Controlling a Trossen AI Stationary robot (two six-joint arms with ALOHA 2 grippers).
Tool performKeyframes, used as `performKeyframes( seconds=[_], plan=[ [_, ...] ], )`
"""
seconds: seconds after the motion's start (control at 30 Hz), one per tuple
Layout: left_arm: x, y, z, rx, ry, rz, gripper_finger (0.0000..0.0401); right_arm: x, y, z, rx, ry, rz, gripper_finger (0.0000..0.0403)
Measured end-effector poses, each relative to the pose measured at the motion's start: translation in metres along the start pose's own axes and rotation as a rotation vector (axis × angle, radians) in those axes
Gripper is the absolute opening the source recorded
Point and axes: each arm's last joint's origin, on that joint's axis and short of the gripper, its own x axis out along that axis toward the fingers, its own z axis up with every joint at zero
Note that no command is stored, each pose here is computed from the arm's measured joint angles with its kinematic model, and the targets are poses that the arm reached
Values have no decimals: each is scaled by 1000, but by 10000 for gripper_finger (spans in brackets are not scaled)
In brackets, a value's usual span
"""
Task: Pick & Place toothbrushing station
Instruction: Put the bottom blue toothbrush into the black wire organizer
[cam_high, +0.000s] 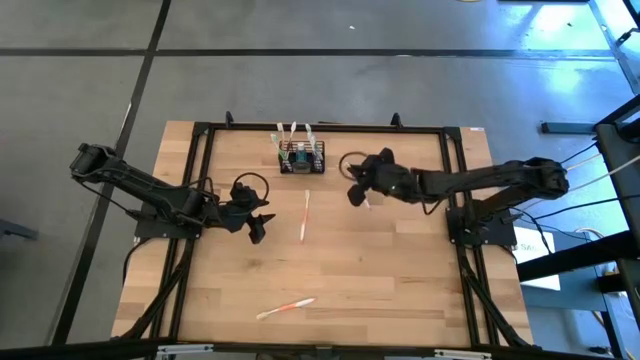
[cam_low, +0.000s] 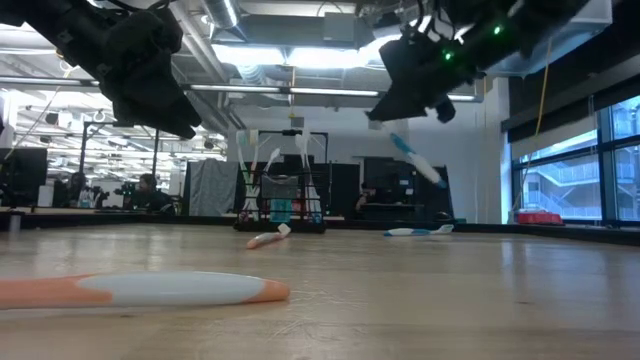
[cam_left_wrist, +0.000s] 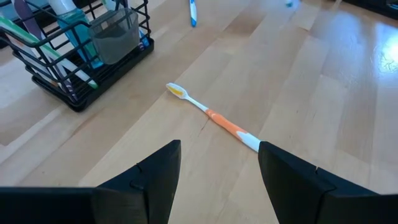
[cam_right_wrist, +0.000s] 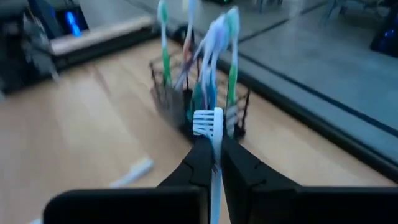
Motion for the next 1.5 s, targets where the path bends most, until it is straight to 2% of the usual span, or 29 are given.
performKeyframes(
  seconds=[0.37, 0.57, 0.8, 1.0, 1.23, 1.5],
  plan=[
    [0, 0, 0, 0, -2, 2, 212, 17, -44, 3, 64, -279, 26, 18],
    [0, 0, 0, -1, -14, 17, 212, 24, -59, 13, 73, -471, 82, 18],
    [0, 0, 1, 3, -15, 16, 212, 43, -74, 13, 86, -659, 95, 18],
    [0, 0, 1, 28, -21, 13, 212, 71, -80, 20, 100, -762, 99, 18],
    [0, 0, 1, 28, -21, 13, 212, 106, -77, 40, 79, -808, 91, 18],
    [0, 0, 1, 28, -19, 10, 212, 124, -84, 45, 78, -822, 63, 18]
  ],
)
